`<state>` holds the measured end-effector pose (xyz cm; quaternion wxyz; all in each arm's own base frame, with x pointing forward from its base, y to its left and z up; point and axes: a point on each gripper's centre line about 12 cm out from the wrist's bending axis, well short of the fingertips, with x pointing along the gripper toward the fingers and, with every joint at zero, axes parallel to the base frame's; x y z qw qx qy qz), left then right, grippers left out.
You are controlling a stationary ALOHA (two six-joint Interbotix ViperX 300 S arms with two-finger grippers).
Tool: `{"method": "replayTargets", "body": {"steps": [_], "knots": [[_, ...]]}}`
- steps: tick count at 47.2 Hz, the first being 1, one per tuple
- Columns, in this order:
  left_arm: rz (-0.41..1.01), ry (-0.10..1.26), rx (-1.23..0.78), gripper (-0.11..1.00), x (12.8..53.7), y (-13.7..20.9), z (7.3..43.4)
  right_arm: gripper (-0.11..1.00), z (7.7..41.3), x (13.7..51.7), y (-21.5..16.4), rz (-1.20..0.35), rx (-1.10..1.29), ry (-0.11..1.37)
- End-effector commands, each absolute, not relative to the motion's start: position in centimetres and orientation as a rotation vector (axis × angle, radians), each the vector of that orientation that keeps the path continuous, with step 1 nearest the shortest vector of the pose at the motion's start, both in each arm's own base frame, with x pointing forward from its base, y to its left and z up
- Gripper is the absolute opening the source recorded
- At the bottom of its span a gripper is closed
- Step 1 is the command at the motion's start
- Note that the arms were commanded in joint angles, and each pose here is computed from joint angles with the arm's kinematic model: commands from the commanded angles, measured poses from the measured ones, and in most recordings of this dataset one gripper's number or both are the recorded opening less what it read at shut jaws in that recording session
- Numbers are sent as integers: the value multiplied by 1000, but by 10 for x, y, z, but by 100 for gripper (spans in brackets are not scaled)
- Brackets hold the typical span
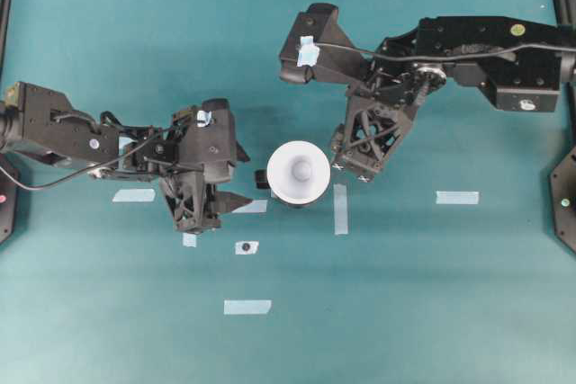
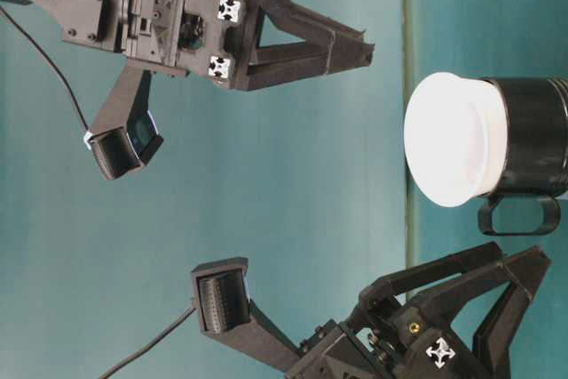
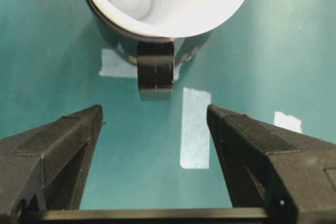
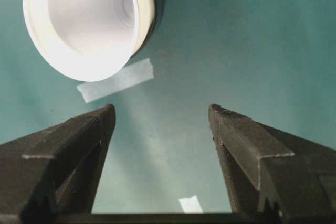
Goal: Holding the cup holder with the left arm, the right arm places the cup into the cup holder.
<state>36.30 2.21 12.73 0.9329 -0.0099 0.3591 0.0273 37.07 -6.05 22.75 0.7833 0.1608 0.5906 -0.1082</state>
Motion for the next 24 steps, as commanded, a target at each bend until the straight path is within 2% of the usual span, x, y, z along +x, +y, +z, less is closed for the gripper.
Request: {"method": "replayTargets", "body": {"steps": [1,24], "knots": [[55,689,-18,86,365,22,142,78,265,367,-58,-219,334,1165],[55,684,-18,86,364,22,144,78,266,368,-59,-221,336,1147]]}}
